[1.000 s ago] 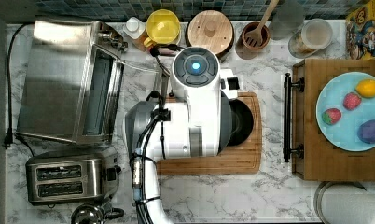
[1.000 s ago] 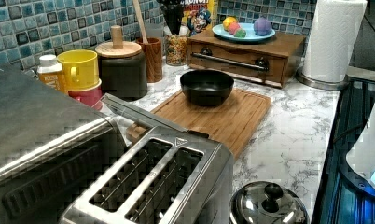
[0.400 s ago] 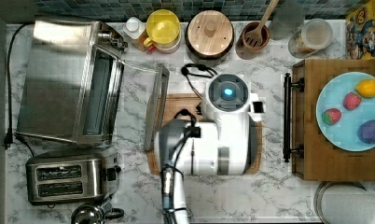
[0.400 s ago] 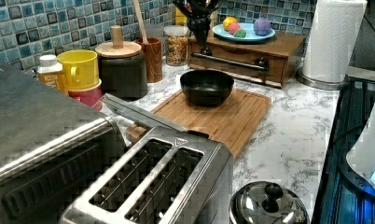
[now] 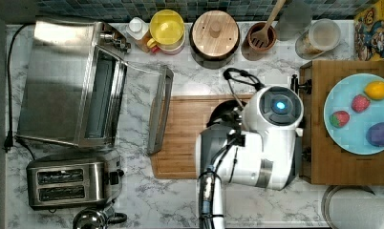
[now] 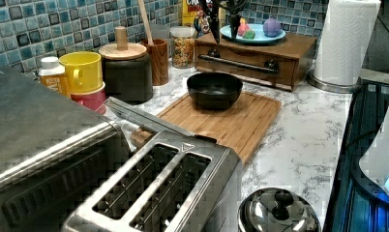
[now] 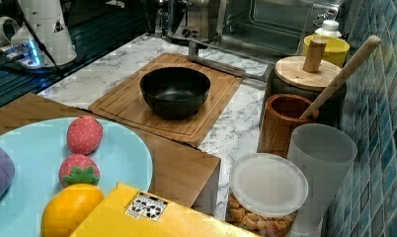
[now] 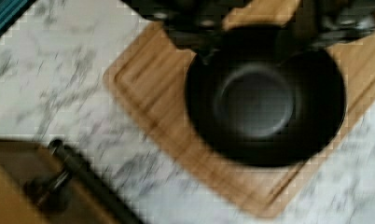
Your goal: Pick up the bowl.
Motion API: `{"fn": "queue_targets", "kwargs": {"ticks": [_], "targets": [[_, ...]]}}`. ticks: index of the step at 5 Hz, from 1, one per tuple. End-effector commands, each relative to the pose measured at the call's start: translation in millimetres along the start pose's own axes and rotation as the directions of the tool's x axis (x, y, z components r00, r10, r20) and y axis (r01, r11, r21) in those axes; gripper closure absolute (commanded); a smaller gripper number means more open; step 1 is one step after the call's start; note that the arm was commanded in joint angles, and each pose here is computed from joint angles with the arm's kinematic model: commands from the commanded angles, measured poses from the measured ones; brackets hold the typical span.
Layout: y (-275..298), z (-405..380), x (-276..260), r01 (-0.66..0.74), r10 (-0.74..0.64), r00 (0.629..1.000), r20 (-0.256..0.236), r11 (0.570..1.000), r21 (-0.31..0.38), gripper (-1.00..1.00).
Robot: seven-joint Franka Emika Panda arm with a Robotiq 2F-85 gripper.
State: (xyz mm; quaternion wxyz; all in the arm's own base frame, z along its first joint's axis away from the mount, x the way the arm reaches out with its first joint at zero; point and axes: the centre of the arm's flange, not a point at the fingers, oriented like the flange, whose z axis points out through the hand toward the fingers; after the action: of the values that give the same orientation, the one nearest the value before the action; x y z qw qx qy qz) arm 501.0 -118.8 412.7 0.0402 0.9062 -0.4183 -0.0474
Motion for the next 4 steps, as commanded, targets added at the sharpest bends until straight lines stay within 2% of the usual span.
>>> {"fn": "queue_targets", "kwargs": {"ticks": [1,2,4], "targets": [[27,64,-13,0.037,-0.035,0.998,0.06,0.999,-0.028,0.0],[52,76,-11,0.018,-0.02,0.999,0.05,0.999,0.042,0.0],[72,83,-3,-0.035,0.031,0.998,0.047,0.997,0.074,0.0]]}}
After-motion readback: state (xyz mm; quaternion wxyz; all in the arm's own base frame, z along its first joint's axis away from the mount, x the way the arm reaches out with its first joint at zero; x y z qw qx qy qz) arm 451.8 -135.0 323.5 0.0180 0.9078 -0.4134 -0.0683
